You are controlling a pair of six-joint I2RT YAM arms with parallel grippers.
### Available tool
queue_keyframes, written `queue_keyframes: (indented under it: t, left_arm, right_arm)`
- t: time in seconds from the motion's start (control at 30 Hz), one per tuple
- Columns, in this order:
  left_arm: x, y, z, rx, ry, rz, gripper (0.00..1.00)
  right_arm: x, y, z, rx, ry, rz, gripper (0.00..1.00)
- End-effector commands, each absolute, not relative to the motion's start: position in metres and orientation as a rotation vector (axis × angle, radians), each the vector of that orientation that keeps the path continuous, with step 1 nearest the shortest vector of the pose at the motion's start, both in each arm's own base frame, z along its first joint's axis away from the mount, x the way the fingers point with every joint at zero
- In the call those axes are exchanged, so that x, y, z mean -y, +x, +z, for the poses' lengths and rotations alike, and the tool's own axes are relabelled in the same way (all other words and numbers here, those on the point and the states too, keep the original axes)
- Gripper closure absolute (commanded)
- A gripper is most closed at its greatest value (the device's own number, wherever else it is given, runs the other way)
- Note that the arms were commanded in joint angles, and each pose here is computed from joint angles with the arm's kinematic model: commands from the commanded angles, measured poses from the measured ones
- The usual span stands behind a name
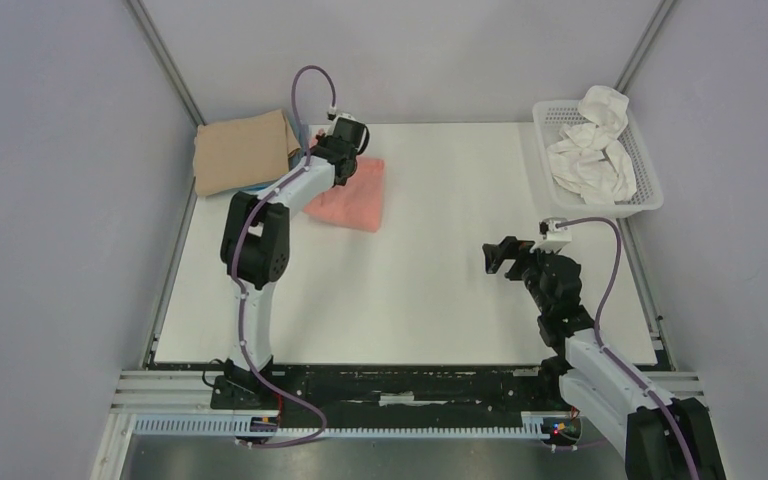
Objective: Fold and stack the t-shirts
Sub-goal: Put the neatly folded tshirt into the corner of the board with the left arm
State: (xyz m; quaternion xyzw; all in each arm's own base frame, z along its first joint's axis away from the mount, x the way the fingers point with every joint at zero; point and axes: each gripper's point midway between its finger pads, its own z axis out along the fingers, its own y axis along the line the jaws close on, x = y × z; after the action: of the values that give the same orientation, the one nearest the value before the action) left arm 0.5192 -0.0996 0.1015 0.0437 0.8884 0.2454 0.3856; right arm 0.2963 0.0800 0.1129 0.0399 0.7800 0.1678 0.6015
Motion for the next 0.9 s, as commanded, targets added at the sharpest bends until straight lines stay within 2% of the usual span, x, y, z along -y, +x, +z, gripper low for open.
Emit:
queue_keyframes:
  t: [0.0,0.4,0.87]
  left_arm:
    - [0.085,0.555,0.187,-2.052,0.084,0.633,0.98]
    - [0.062,0.579,0.257,-1.929,0.081,0.729,0.98]
    - [0.045,0.581,0.334,-1.867,0.001,0.643,0.98]
  right_arm:
    - [-0.076,0.302,0.129,-1.722,0.124,0.383,0.02]
    - [-0.061,0.305,0.121,-1.739,0.189,0.303,0.02]
    - [-0.061,0.308,0.114,-1.78,0.182,0.288,0.02]
